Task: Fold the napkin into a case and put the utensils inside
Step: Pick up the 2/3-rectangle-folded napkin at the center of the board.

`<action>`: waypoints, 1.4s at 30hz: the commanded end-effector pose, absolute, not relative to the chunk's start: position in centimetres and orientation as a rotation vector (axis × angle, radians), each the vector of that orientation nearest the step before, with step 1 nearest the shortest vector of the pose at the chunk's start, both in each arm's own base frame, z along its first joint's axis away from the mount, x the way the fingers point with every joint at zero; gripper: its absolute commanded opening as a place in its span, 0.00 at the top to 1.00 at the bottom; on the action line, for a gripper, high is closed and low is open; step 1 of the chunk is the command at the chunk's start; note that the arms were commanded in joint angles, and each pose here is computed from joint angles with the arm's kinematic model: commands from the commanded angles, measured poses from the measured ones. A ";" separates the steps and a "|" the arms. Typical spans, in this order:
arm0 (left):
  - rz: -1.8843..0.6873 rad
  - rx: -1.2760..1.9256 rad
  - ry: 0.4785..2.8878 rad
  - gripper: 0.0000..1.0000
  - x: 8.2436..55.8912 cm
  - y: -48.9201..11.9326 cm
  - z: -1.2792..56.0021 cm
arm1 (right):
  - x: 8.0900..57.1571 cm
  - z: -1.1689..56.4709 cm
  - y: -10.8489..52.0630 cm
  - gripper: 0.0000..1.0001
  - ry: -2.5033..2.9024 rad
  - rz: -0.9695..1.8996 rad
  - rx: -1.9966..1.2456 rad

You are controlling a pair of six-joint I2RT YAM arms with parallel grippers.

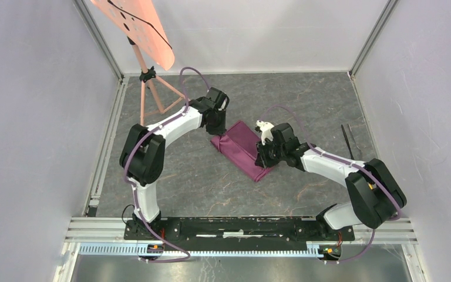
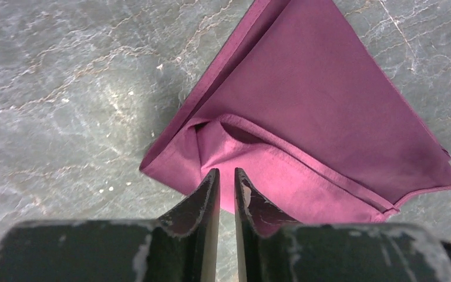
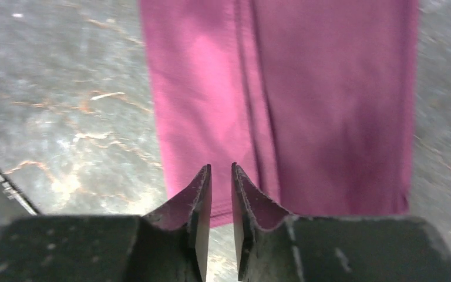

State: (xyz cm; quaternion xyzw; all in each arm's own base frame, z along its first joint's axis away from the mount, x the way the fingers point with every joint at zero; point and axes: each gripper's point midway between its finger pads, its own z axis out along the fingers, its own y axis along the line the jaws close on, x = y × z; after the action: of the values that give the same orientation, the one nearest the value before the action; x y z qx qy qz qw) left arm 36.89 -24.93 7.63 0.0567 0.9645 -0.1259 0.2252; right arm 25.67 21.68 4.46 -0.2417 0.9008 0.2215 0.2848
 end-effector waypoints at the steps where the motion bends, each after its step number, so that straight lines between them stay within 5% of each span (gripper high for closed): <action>1: -0.419 0.090 2.654 0.80 38.0 -26.3 6.4 | 24.3 6.2 25.8 0.80 2.297 0.918 -0.696; 12: -0.155 0.088 2.692 0.86 40.3 -23.7 1.7 | 22.0 -0.1 22.1 0.88 2.431 0.758 -0.646; 22: -0.295 0.121 2.658 0.86 39.7 -25.2 5.6 | 23.9 4.4 23.6 0.84 2.329 0.786 -0.665; 30: -0.492 0.161 2.643 0.71 37.9 -27.7 9.1 | 26.5 5.7 23.0 0.67 2.316 0.677 -0.641; 42: -0.682 0.225 2.657 0.61 32.8 -30.0 9.8 | 23.7 0.6 21.2 0.76 2.418 0.655 -0.559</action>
State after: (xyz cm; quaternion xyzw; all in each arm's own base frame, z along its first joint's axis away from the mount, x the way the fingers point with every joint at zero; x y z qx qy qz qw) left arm 34.69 -28.86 7.74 0.0852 0.9574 -0.1980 0.1923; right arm 24.86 21.55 1.98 -0.2250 0.8992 0.2440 0.2851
